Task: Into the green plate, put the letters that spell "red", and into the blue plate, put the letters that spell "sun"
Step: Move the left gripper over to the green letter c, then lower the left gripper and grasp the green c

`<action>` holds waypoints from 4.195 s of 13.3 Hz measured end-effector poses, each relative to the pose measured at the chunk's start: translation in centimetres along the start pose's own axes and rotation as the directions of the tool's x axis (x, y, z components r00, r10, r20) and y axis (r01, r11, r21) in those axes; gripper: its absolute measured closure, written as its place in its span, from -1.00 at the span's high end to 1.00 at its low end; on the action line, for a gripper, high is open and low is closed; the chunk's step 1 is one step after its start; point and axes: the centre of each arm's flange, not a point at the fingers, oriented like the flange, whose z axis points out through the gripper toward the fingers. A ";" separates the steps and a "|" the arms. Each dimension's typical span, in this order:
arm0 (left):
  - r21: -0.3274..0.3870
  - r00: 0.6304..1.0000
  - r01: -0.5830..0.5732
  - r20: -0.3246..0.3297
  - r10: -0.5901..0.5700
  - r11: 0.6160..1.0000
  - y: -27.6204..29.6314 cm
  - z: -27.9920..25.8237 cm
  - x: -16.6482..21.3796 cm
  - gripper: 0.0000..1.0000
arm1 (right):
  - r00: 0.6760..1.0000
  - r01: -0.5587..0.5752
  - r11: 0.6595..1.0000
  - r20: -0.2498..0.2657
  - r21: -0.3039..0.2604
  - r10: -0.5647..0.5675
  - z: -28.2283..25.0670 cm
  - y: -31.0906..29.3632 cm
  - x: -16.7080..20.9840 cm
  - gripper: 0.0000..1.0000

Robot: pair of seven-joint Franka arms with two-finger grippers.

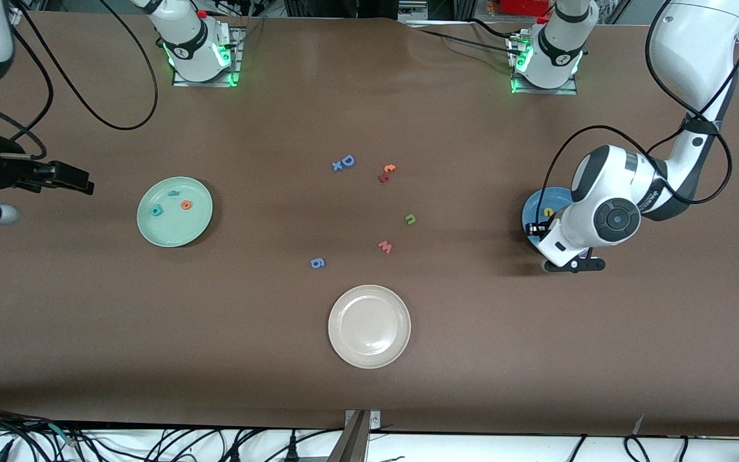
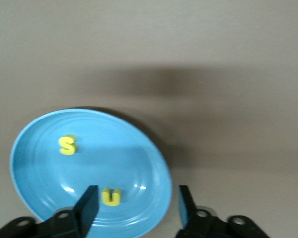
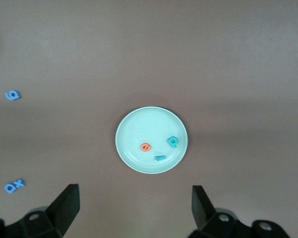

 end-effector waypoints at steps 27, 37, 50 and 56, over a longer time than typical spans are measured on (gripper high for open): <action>-0.219 0.851 0.479 -0.122 -0.511 0.850 27.9 9.0 -9.6 0.93 | 0.999 0.001 1.000 0.043 -0.013 0.000 0.5 -0.1 -0.5 1.00; -0.209 0.851 0.481 -0.122 -0.510 0.852 28.0 9.4 -9.5 0.32 | 0.999 0.001 1.000 0.045 -0.013 0.000 0.5 0.0 -0.5 1.00; -0.212 0.843 0.494 -0.119 -0.524 0.843 28.2 8.8 -8.1 0.07 | 0.999 0.000 1.000 0.045 -0.013 0.000 0.5 0.0 -0.5 1.00; -0.209 0.843 0.495 -0.120 -0.525 0.843 28.3 8.6 -8.0 -0.15 | 0.999 -0.001 1.000 0.045 -0.013 0.001 0.5 0.0 -0.5 1.00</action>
